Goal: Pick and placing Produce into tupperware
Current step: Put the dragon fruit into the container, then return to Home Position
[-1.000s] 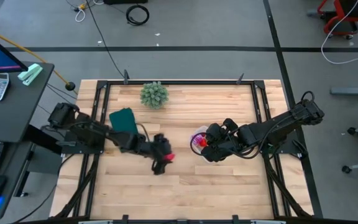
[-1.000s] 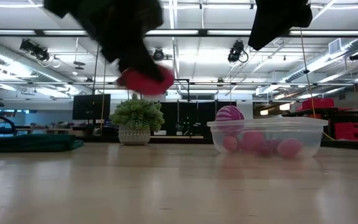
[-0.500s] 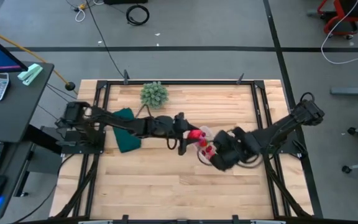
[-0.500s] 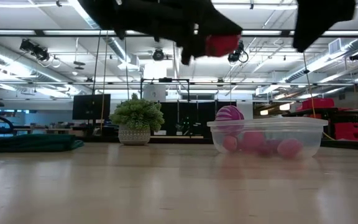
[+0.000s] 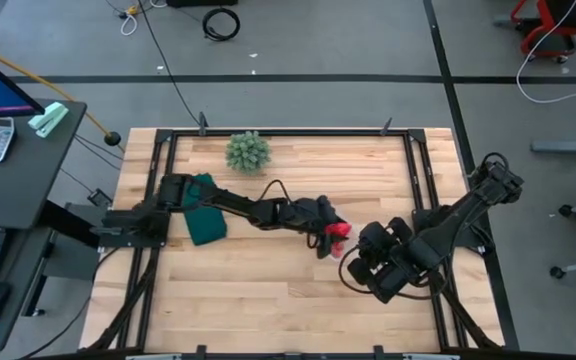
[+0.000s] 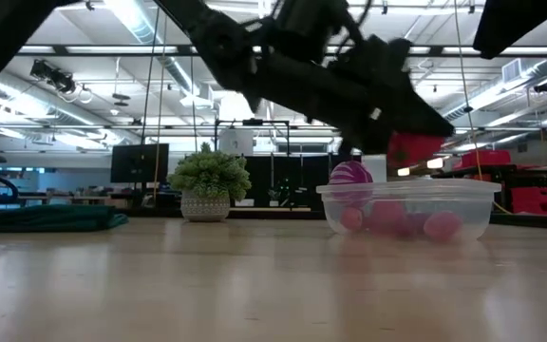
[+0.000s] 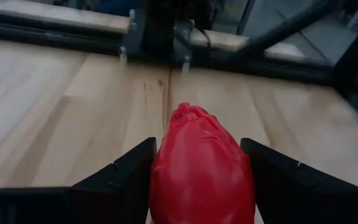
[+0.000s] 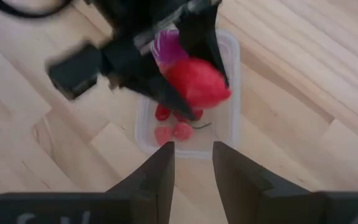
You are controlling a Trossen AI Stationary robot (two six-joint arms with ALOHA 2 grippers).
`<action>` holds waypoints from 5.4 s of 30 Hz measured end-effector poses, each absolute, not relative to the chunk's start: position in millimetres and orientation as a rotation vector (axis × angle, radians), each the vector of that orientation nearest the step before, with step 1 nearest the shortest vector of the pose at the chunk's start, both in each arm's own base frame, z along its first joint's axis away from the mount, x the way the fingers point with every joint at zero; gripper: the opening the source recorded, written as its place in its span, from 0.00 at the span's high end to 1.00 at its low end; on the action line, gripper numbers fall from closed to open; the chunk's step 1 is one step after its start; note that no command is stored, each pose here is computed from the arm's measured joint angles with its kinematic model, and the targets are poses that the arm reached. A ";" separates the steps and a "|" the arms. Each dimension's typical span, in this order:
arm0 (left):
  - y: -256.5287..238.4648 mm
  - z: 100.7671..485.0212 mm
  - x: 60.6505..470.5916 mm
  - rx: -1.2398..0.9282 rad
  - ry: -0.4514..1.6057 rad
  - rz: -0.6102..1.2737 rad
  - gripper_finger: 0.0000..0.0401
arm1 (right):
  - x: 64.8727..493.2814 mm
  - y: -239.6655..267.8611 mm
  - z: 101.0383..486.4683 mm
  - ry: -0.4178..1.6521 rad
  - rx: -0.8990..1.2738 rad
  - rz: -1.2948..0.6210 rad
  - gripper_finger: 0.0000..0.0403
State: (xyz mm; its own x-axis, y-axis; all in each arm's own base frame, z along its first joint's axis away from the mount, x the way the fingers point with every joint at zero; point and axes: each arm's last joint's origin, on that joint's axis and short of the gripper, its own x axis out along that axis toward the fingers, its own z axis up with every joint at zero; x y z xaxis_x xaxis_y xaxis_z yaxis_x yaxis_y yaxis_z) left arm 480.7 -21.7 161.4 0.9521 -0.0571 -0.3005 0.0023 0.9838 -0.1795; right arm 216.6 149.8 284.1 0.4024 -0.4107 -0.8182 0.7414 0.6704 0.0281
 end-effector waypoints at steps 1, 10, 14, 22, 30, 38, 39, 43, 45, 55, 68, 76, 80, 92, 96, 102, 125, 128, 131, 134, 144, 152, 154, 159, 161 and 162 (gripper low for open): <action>-22.0 156.9 484.4 -0.166 0.323 -0.033 0.42 | 216.4 150.1 284.1 0.888 0.423 -0.755 0.71; -22.3 143.4 494.7 -0.085 0.406 -0.040 0.38 | 218.3 152.1 284.4 0.874 0.446 -0.740 0.71; -22.5 144.8 494.9 -0.085 0.397 -0.041 0.39 | 218.6 152.3 284.4 0.872 0.450 -0.738 0.71; -16.3 217.1 489.3 -0.016 0.267 -0.045 0.40 | 219.2 152.4 284.5 0.884 0.413 -0.714 0.71; 1.2 340.6 411.8 0.165 0.389 -0.014 0.43 | 219.2 154.0 285.0 0.938 0.391 -0.654 0.71; 12.7 437.6 271.1 0.158 0.454 0.180 0.46 | 222.3 149.3 287.6 0.967 0.161 -0.548 0.71; 12.2 447.5 252.6 0.133 0.430 0.188 0.45 | 223.5 145.5 290.1 0.967 0.043 -0.508 0.71; 9.1 461.0 192.0 0.028 0.459 0.204 0.44 | 241.7 128.8 302.6 0.705 -0.188 -0.621 0.71; 7.6 464.4 165.1 -0.031 0.469 0.214 0.45 | 254.1 116.0 308.9 0.568 -0.150 -0.741 0.71; 5.5 433.6 95.6 -0.232 0.514 0.264 0.46 | 285.1 62.0 273.0 0.689 0.010 -0.693 0.71; 5.1 342.4 50.3 -0.371 0.406 0.264 0.48 | 185.8 37.2 263.4 0.224 0.173 -0.438 0.71; 4.6 272.6 60.9 -0.432 0.288 0.232 0.47 | 135.4 21.3 215.9 0.011 0.253 -0.373 0.71; 4.7 251.8 68.1 -0.438 0.219 0.217 0.48 | 124.2 18.2 209.4 -0.018 0.234 -0.358 0.71; 4.6 242.1 61.7 -0.429 0.120 0.193 0.48 | 110.9 13.6 183.8 -0.056 0.258 -0.385 0.71; 4.6 242.8 58.6 -0.417 0.102 0.188 0.48 | 108.5 12.8 176.4 -0.058 0.259 -0.386 0.71; 4.6 242.2 58.2 -0.415 0.108 0.189 0.50 | 107.6 12.4 169.2 -0.051 0.253 -0.396 0.71; 5.2 215.3 81.5 -0.336 -0.069 0.173 0.48 | 106.8 10.5 178.4 -0.046 0.202 -0.469 0.71; 5.2 196.7 89.6 -0.333 -0.081 0.170 0.49 | 106.8 10.5 178.3 -0.046 0.202 -0.469 0.71; 5.2 176.7 95.1 -0.336 -0.050 0.175 0.50 | 106.8 10.5 178.5 -0.046 0.202 -0.469 0.71; 5.2 172.2 96.6 -0.345 -0.069 0.170 0.50 | 106.8 10.5 178.5 -0.046 0.201 -0.469 0.71; 5.1 170.1 97.4 -0.228 -0.051 0.173 0.49 | 106.8 10.5 178.6 -0.046 0.201 -0.469 0.71; 5.2 171.1 97.6 -0.202 -0.062 0.175 0.51 | 106.8 10.5 178.6 -0.047 0.201 -0.469 0.71; 5.2 171.1 97.6 -0.154 -0.058 0.177 0.50 | 106.8 10.5 178.6 -0.046 0.201 -0.469 0.71; 5.2 171.6 97.7 -0.091 -0.062 0.178 0.50 | 106.7 10.5 178.6 -0.047 0.202 -0.469 0.71; 5.3 173.7 97.6 -0.082 -0.085 0.180 0.50 | 106.7 10.5 178.6 -0.047 0.202 -0.469 0.71; 5.3 175.9 97.3 -0.087 -0.108 0.179 0.51 | 106.7 10.5 178.6 -0.046 0.201 -0.469 0.71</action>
